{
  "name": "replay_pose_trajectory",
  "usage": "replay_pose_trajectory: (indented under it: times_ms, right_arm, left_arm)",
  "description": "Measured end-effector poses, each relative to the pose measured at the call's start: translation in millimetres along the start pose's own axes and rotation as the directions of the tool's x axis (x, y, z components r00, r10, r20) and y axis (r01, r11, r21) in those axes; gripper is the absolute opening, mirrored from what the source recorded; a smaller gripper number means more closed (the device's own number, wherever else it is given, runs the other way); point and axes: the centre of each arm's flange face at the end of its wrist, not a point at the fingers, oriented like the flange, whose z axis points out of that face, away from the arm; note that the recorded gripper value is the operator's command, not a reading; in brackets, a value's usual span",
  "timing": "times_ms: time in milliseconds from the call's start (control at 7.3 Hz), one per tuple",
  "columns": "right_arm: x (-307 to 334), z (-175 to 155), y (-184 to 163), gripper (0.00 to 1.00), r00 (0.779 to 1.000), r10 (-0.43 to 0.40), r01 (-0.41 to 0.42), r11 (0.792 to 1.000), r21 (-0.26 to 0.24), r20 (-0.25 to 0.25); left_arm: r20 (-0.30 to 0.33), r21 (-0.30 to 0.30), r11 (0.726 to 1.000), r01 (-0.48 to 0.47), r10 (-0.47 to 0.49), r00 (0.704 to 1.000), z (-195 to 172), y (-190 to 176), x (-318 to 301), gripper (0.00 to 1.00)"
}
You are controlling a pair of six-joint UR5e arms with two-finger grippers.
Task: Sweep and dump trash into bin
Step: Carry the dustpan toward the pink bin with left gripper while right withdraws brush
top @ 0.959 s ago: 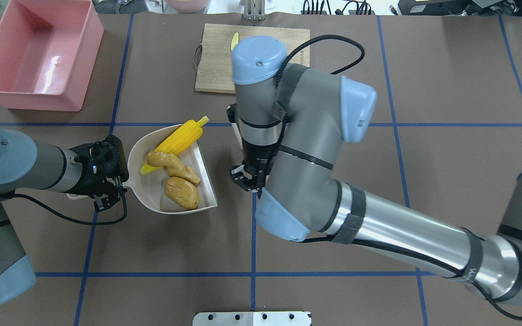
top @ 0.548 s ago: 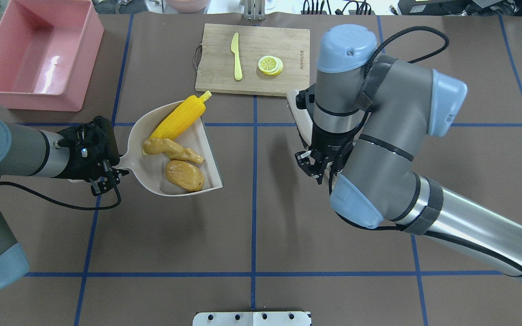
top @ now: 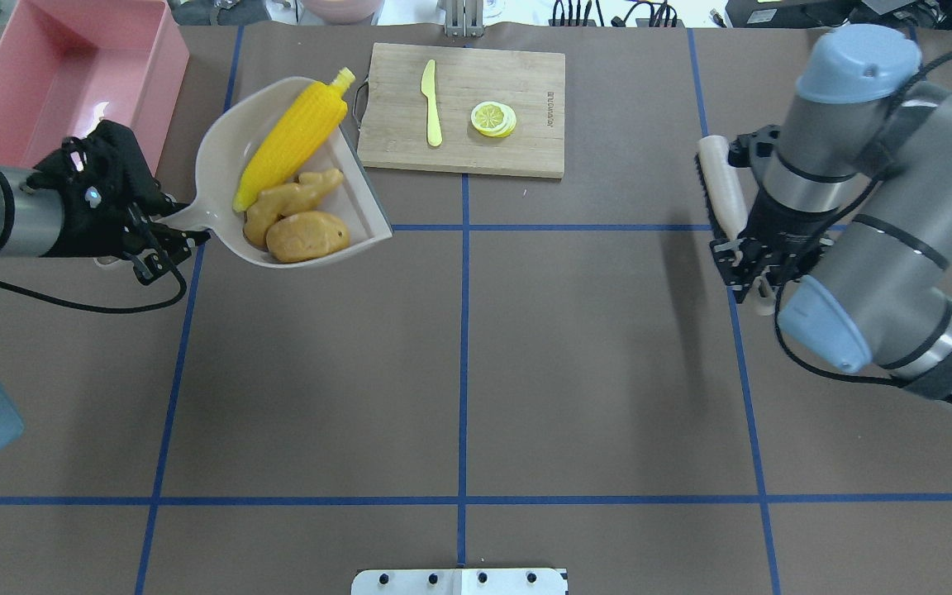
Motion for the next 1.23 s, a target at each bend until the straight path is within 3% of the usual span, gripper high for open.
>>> replay_pose_trajectory:
  times_ms: [274, 411, 685, 1096, 1233]
  right_arm:
    - [121, 28, 9, 0.0, 0.998, 0.033, -0.035, 0.999, 0.036, 0.06]
    - [172, 42, 23, 0.0, 0.996, 0.032, -0.037, 0.998, 0.056, 0.088]
    - [235, 57, 48, 0.0, 0.993, 0.027, -0.035, 0.997, 0.075, 0.113]
    - [278, 87, 76, 0.0, 0.988, 0.008, -0.009, 1.0, 0.008, 0.155]
    - [288, 96, 82, 0.0, 0.987, 0.004, -0.001, 1.0, -0.015, 0.162]
  left_arm:
    - [0.065, 0.047, 0.984, 0.172, -0.175, 0.982, -22, 1, -36, 0.0]
    - [0.084, 0.074, 0.961, 0.268, -0.274, 0.958, -31, 6, -49, 0.0]
    - [0.091, 0.098, 0.884, 0.457, -0.465, 0.881, -39, 23, -61, 0.0]
    - [0.074, 0.063, 0.732, 0.679, -0.682, 0.728, -35, 51, -66, 0.0]
    - [0.064, 0.059, 0.702, 0.71, -0.712, 0.699, -37, 56, -70, 0.0]
